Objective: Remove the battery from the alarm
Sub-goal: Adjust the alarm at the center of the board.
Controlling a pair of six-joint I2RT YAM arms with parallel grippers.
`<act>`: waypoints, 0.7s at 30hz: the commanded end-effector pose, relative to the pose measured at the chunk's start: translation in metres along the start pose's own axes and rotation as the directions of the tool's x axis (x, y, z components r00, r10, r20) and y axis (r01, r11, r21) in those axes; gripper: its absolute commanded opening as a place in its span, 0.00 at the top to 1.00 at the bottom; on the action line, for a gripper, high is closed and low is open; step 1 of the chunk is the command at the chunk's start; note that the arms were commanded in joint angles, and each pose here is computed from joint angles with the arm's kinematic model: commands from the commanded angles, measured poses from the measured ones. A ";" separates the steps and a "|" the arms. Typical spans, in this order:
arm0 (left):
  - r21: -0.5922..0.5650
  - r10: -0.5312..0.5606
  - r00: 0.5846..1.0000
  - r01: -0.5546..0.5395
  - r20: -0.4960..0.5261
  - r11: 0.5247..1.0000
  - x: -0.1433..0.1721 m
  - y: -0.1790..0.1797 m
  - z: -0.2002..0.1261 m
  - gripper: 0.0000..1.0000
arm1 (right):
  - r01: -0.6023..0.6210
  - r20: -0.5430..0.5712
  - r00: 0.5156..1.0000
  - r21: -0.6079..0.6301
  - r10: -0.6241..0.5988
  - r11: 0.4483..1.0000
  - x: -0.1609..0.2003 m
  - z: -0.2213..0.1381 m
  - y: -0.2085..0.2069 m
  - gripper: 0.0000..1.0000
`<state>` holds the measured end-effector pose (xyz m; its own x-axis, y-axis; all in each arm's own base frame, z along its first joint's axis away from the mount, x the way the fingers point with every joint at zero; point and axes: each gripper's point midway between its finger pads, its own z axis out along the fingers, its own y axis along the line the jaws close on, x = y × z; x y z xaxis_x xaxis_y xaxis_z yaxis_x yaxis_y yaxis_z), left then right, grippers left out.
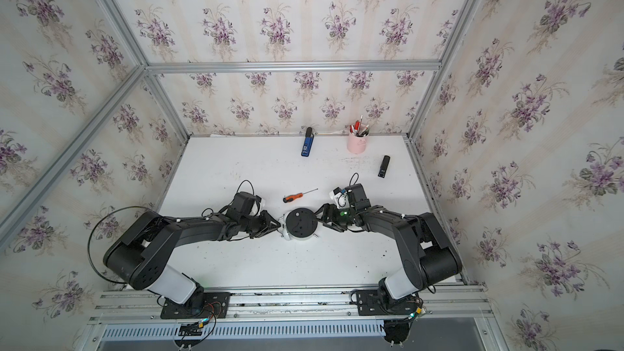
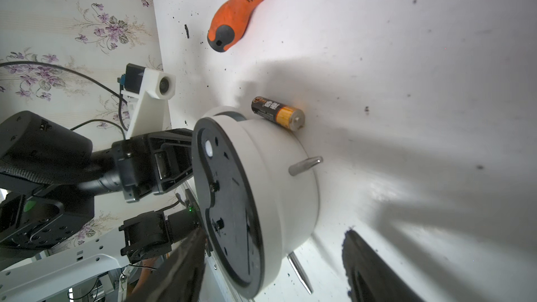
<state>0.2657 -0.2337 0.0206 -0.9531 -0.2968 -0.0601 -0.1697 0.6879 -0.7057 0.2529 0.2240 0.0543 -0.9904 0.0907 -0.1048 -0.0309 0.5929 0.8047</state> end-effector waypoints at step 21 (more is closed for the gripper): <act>-0.018 0.174 0.982 -0.173 0.073 0.985 -0.007 -0.058 -0.071 1.00 | 0.027 0.014 1.000 0.014 -0.027 1.000 -0.002 -0.008 0.007 0.24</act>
<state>0.2734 -0.2368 0.1057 -0.9409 -0.2633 -0.2128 -0.0262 0.6835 -0.7295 0.2517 0.2227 0.0602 -0.9896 0.0891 -0.1131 -0.0377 0.5974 0.8010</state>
